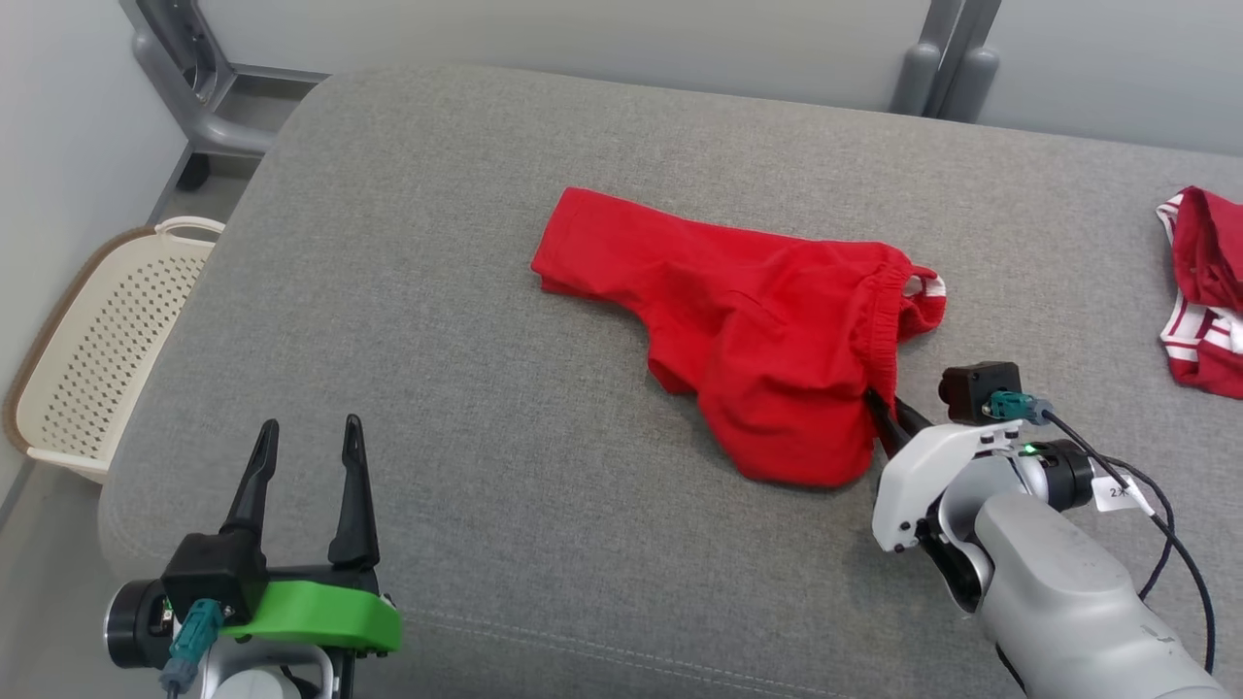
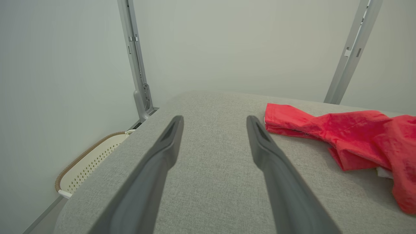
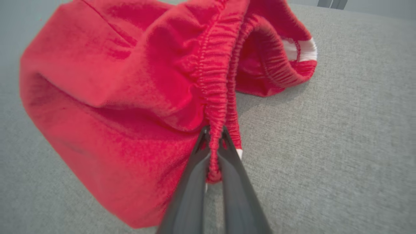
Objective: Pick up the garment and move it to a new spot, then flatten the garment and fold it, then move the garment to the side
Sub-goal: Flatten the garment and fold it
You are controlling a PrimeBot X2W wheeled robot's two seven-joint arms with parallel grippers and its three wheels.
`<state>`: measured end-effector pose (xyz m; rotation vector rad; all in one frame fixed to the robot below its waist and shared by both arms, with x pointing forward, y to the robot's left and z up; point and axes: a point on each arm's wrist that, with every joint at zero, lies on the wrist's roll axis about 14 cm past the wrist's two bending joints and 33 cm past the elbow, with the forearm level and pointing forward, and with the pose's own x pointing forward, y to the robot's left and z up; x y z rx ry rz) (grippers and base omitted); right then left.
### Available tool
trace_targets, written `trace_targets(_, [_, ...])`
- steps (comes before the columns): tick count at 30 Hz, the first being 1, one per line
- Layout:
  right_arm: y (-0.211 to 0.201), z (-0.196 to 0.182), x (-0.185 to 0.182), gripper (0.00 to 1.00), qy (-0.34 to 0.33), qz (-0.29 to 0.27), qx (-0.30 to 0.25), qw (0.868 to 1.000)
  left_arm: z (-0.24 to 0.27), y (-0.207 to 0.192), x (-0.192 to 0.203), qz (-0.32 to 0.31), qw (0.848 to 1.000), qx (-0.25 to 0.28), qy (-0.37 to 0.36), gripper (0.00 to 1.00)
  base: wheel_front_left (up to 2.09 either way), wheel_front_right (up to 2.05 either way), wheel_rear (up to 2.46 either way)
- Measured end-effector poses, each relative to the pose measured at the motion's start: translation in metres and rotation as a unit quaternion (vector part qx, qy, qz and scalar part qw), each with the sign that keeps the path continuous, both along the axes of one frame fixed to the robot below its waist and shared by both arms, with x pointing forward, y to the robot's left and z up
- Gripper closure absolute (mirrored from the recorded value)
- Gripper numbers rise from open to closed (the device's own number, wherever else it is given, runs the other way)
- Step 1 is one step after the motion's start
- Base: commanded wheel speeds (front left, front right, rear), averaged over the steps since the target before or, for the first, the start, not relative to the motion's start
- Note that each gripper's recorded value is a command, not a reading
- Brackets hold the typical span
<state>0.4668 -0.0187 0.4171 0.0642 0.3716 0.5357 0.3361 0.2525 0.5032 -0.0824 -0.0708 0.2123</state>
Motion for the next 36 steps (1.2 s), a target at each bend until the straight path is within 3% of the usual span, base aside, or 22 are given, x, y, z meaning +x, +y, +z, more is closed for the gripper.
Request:
trace_targets(4, [0.01, 0.017, 0.0, 1.0, -0.021, 0.007, 0.026, 0.999, 0.002, -0.004, 0.002, -0.007, 1.0, -0.003, -0.004, 0.0, 0.0, 0.0, 0.0])
trace_targets(11, [0.03, 0.085, 0.007, 1.0, -0.1, 0.026, 0.089, 0.991, 0.004, -0.016, 0.003, -0.025, 1.0, -0.007, -0.009, 0.0, 0.0, 0.0, 0.0])
trace_targets(20, [0.006, 0.163, 0.024, 1.0, -0.183, 0.001, 0.153, 0.971, 0.004, -0.024, 0.0, -0.035, 0.999, -0.01, -0.011, 0.0, 0.0, 0.0, 0.0])
trace_targets(26, [-0.011, 0.194, 0.026, 1.0, -0.218, -0.014, 0.183, 0.959, 0.004, -0.025, 0.001, -0.038, 0.999, -0.01, -0.013, 0.0, 0.0, 0.0, 0.0])
trace_targets(36, [0.0, 0.221, 0.008, 1.0, -0.224, 0.007, 0.232, 0.947, 0.005, -0.031, 0.004, -0.047, 0.999, -0.01, -0.014, 0.0, 0.0, 0.0, 0.0])
